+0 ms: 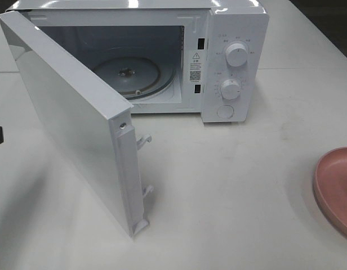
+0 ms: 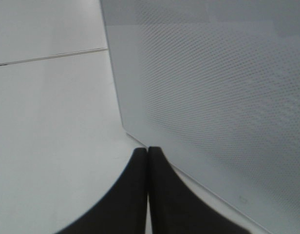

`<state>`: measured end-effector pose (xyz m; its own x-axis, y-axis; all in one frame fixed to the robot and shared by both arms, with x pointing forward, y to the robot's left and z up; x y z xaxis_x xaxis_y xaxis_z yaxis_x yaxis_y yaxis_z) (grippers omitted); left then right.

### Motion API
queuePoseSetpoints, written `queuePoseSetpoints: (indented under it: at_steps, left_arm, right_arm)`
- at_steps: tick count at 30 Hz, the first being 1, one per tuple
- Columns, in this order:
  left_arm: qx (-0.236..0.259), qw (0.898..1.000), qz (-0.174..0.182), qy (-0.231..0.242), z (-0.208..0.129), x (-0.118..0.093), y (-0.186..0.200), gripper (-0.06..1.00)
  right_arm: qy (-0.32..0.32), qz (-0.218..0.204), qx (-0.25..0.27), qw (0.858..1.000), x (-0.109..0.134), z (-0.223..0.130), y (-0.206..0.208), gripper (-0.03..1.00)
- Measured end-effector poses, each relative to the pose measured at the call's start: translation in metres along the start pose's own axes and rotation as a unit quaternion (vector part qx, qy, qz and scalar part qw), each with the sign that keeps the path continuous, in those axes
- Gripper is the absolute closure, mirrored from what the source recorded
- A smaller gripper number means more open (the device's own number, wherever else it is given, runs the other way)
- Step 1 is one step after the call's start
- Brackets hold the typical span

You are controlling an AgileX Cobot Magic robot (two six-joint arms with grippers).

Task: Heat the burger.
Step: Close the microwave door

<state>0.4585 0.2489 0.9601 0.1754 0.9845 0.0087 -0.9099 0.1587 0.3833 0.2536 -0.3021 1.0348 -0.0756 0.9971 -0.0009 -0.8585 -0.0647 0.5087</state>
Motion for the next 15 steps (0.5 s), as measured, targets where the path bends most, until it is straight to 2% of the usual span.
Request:
queuePoseSetpoints:
  at_steps: [1,3,6,8,11,13,15]
  left_arm:
    - [0.0,1.0,0.0,0.0,0.0,0.0,0.0,0.94]
    - [-0.007,1.0,-0.022,-0.003,-0.005,-0.015,-0.012,0.94]
    - [-0.007,1.0,-0.029,-0.004,-0.007,-0.019,-0.014,0.94]
    - [-0.012,0.999,-0.052,-0.004,-0.014,-0.034,-0.023,0.94]
    - [-0.015,0.998,-0.058,-0.004,-0.015,-0.038,-0.025,0.94]
    - [-0.02,0.996,-0.082,-0.01,-0.019,-0.055,-0.03,0.94]
    - [-0.019,0.996,-0.089,-0.014,-0.02,-0.059,-0.032,0.94]
  right_arm:
    - [0.0,0.0,0.0,1.0,0.0,0.0,0.0,0.21]
    - [0.0,0.0,0.0,1.0,0.0,0.0,0.0,0.21]
    - [0.0,0.0,0.0,1.0,0.0,0.0,0.0,0.21]
    - [0.0,0.0,0.0,1.0,0.0,0.0,0.0,0.21]
    - [0.0,0.0,0.0,1.0,0.0,0.0,0.0,0.21]
    - [0.0,0.0,0.0,1.0,0.0,0.0,0.0,0.21]
    - [0.0,0.0,0.0,1.0,0.0,0.0,0.0,0.21]
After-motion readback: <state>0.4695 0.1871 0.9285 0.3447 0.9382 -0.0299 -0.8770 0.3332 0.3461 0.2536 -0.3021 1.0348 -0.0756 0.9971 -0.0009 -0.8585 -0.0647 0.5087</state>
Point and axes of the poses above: a point on each arm's last joint axis where the gripper is mounted, y pointing back along that axis away from the gripper, x along the wrist's bending axis when the last joint is at zero, z = x × y, the point moved 3 cm from there along -y, pointing out along that axis toward the gripper, and after that the axes turned 3 degrees about y, right-handed, at the moved point
